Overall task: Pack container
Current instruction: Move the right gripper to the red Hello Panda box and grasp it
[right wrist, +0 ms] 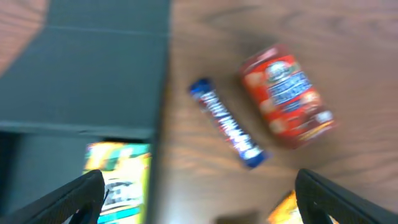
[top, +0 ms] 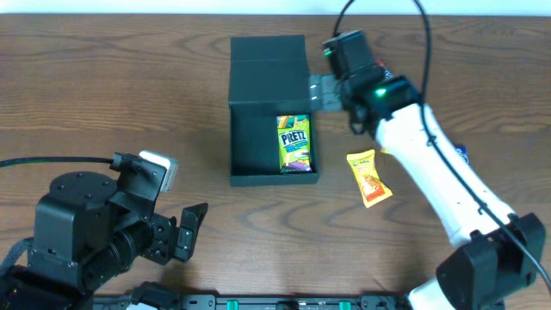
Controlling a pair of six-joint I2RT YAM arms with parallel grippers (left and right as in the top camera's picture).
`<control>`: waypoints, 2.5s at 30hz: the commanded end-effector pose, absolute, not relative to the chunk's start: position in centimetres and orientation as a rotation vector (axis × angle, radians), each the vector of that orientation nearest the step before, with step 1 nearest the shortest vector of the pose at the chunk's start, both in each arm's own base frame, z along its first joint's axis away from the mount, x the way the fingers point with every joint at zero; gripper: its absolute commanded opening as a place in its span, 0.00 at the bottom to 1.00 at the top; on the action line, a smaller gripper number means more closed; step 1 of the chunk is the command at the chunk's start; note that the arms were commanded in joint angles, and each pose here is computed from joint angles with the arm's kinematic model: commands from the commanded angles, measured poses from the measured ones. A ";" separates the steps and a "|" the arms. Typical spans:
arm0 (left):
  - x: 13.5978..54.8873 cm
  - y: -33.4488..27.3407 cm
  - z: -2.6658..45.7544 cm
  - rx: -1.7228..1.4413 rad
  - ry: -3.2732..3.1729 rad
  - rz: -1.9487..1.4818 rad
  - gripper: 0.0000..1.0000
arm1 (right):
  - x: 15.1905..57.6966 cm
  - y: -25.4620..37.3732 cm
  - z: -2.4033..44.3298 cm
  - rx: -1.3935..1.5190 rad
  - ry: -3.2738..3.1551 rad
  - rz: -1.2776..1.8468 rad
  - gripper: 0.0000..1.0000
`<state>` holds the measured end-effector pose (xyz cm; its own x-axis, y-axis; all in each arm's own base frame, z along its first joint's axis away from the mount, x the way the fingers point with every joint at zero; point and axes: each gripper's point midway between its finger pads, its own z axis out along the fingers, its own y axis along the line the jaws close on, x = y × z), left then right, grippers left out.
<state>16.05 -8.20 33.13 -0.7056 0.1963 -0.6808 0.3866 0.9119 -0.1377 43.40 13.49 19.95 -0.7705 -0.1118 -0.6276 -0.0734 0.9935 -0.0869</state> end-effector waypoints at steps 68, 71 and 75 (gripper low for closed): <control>16.0 -8.3 33.7 0.422 2.350 -0.359 0.95 | 53.6 1.3 -0.2 -0.469 2.537 0.116 0.85; 16.0 -8.3 33.7 0.422 2.350 -0.359 0.95 | 53.7 1.3 -0.1 -0.411 2.547 0.133 0.80; 16.0 -8.3 33.7 0.422 2.350 -0.359 0.95 | 54.1 1.3 0.6 -0.295 2.550 0.163 0.75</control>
